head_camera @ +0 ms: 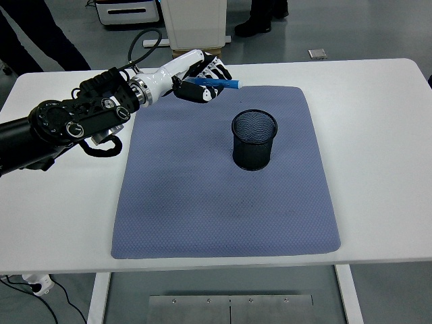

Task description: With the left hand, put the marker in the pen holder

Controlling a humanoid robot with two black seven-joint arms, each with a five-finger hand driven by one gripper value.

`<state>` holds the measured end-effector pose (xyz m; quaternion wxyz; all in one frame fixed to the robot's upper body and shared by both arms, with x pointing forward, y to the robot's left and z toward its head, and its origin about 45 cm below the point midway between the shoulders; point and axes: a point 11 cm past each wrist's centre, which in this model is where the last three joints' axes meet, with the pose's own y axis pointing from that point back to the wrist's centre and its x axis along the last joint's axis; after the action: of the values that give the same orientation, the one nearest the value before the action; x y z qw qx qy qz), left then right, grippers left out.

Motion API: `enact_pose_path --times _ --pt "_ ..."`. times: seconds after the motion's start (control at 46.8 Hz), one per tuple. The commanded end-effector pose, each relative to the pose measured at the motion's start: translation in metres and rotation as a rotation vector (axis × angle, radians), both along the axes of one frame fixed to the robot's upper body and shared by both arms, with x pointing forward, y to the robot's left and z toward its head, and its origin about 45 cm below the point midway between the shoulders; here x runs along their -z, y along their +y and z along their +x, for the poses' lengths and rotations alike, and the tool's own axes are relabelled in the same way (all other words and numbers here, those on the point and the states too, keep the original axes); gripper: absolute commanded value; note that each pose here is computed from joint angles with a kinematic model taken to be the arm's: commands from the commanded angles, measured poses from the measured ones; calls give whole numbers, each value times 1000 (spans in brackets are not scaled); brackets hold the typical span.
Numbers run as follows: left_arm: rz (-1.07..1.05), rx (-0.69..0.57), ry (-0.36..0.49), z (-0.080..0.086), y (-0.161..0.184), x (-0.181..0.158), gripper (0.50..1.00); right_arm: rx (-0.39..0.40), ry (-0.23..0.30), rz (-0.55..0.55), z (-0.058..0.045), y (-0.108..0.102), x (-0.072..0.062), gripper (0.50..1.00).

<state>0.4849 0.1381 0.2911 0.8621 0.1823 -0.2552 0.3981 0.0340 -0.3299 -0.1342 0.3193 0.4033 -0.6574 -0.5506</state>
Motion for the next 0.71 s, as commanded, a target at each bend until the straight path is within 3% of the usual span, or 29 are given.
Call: enact_pose_path --times 0.0,0.385,0.684 --pt "-39 1 10 0 -5 -4 500 0 0 0 0 0 0 1000" --pt "-169 68 51 -9 -56 -14 500 0 0 0 0 0 0 1000" --pt "-266 62 114 -14 -74 -14 500 0 0 0 0 0 0 1000"
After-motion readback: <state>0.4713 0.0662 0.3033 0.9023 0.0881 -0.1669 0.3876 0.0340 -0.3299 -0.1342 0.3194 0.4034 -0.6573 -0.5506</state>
